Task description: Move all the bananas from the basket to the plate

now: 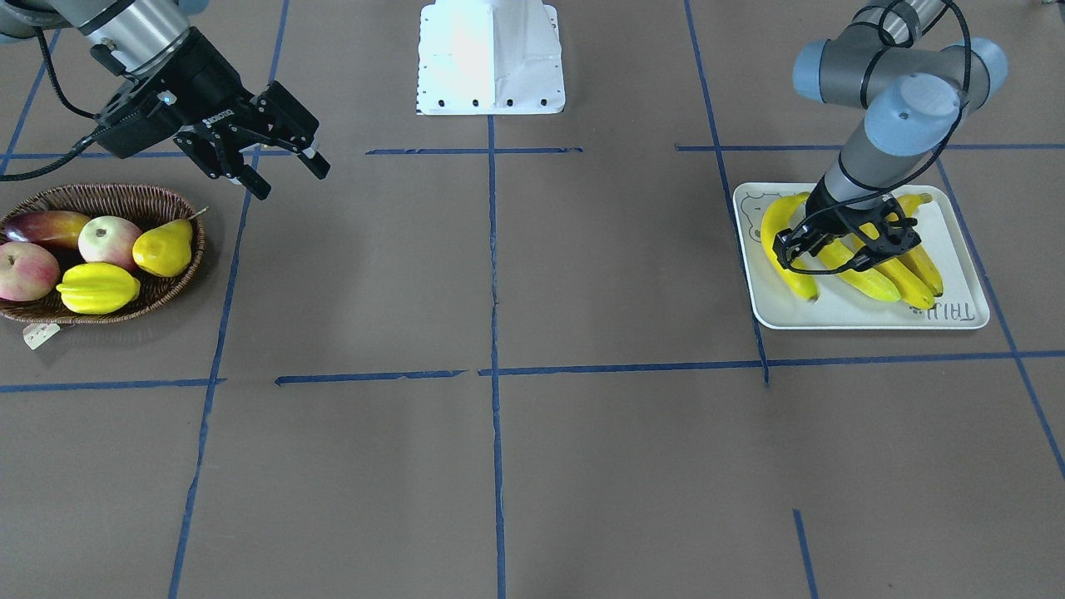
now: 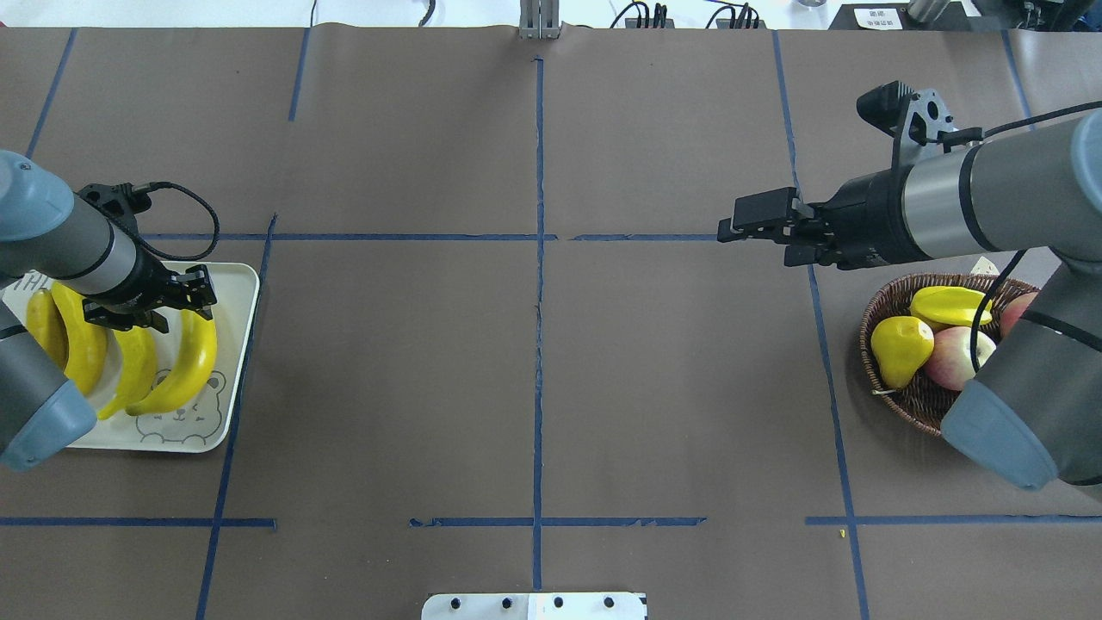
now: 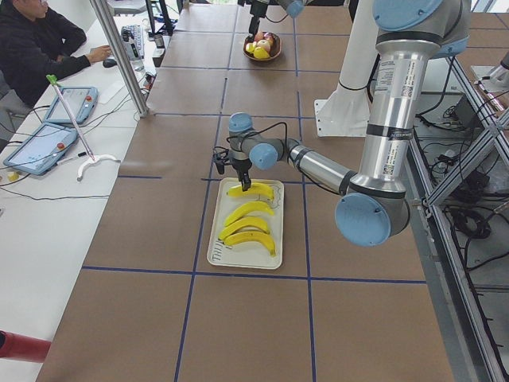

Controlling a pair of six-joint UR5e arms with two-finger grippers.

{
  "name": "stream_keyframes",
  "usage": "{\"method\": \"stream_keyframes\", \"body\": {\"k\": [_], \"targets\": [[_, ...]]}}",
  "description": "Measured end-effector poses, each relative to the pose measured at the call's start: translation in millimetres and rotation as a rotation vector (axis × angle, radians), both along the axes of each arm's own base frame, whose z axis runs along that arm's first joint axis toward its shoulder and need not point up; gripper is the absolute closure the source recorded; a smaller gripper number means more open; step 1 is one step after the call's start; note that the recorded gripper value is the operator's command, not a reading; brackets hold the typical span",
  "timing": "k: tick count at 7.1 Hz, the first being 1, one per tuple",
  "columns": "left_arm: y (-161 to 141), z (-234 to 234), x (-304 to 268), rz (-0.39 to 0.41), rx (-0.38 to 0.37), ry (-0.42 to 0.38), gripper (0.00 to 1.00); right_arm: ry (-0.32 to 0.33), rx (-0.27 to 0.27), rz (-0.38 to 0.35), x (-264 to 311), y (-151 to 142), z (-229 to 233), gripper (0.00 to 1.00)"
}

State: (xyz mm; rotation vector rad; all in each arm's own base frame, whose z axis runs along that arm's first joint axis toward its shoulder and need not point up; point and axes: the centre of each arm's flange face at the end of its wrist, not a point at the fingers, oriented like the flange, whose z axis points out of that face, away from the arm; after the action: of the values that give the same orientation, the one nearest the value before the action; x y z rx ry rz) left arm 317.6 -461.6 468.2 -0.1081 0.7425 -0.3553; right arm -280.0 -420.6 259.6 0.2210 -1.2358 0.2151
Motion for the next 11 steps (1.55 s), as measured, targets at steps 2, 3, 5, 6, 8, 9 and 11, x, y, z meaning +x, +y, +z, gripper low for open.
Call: {"method": "stream_keyframes", "body": {"k": [2, 3, 5, 6, 8, 9, 11], "targets": [[-4, -16, -14, 0.016, 0.053, 0.017, 0.00, 0.161, 0.070, -0.034, 32, -21, 32, 0.00], [-10, -25, -34, 0.026, 0.090, 0.028, 0.00, 0.270, 0.106, -0.075, 62, -35, 55, 0.00], [-24, -47, -96, 0.083, 0.166, 0.028, 0.00, 0.453, 0.168, -0.186, 155, -60, 111, 0.00], [-26, -58, -134, 0.130, 0.206, -0.001, 0.00, 0.506, 0.185, -0.257, 210, -69, 143, 0.00], [-30, -46, -220, 0.219, 0.265, -0.075, 0.00, 0.467, 0.189, -0.345, 308, -66, 228, 0.00], [-27, -21, -265, 0.258, 0.275, -0.071, 0.00, 0.413, 0.160, -0.347, 339, -55, 272, 0.00], [-19, 60, -341, 0.317, 0.275, 0.025, 0.00, 0.376, 0.103, -0.342, 358, -44, 317, 0.00]]}}
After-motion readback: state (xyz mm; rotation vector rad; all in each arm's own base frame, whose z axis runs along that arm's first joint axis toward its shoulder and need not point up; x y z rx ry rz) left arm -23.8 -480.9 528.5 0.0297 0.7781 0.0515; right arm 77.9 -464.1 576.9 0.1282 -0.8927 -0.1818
